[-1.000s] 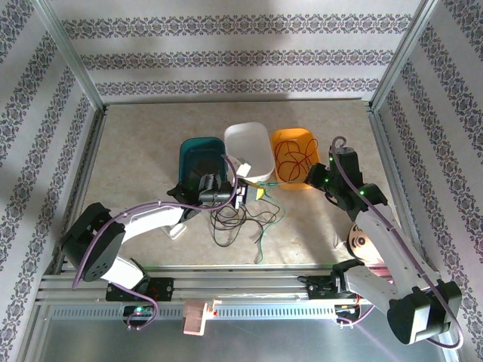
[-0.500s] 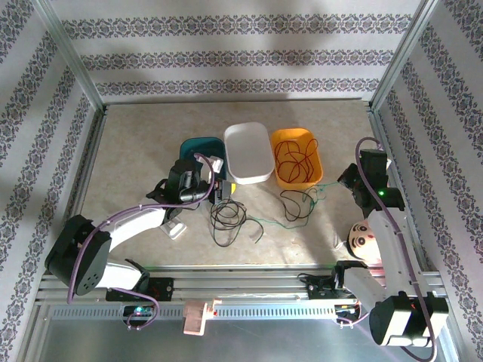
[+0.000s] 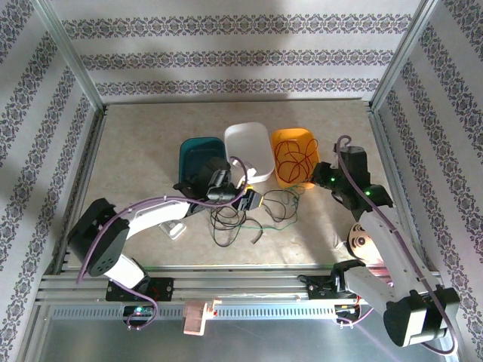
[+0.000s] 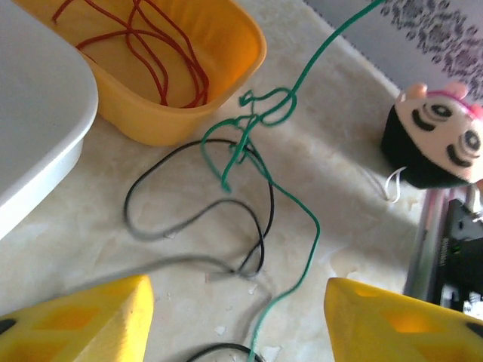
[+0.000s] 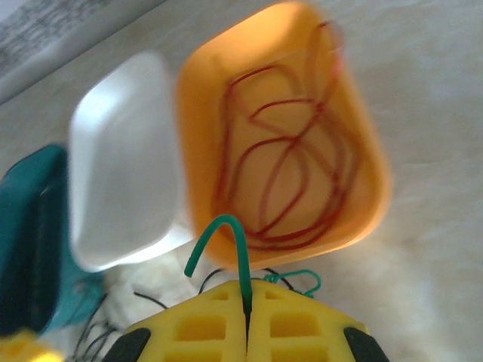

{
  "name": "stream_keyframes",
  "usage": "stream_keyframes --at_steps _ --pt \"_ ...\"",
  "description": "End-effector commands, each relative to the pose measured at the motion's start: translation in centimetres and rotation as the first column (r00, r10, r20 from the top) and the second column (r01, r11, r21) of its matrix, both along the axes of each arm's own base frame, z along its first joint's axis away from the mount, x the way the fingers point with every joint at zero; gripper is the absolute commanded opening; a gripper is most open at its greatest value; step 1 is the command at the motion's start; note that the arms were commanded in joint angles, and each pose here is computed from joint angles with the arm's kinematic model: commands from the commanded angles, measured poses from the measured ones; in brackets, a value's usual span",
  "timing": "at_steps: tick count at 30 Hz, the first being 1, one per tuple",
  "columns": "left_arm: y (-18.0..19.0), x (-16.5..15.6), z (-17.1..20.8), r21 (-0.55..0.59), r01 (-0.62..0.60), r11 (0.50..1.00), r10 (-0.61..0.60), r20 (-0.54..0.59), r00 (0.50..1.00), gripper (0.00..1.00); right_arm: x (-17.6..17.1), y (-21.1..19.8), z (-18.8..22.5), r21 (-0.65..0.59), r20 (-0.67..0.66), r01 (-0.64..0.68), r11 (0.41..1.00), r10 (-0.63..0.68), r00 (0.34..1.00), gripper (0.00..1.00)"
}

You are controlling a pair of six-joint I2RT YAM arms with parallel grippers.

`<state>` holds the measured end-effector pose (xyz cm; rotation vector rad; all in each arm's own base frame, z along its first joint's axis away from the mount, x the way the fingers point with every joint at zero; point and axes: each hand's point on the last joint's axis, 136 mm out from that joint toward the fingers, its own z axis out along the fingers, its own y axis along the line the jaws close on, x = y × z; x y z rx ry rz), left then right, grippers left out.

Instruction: Untangle the cables

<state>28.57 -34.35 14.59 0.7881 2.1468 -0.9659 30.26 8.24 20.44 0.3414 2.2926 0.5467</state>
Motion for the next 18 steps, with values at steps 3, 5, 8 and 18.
stream_keyframes --at_steps 3,5,8,18 --pt "-3.4 0.3 1.0 -0.024 0.085 0.996 -0.084 0.050 0.995 0.64 0.6 4.4 2.3 0.084 0.038 -0.145 0.986 0.142 0.989 0.00" --pt "-4.3 0.2 1.1 -0.034 0.114 0.993 -0.112 0.043 0.993 0.61 0.9 4.7 2.2 0.092 0.028 -0.146 0.985 0.144 0.989 0.00" --pt "-4.8 0.2 0.8 -0.032 0.133 0.991 -0.132 0.034 0.991 0.55 1.2 5.0 2.0 0.099 0.015 -0.148 0.984 0.147 0.989 0.00" --pt "-5.2 1.9 -1.2 0.022 0.094 0.995 -0.095 0.043 0.995 0.17 1.1 5.2 2.2 0.111 0.016 -0.156 0.981 0.155 0.988 0.00"
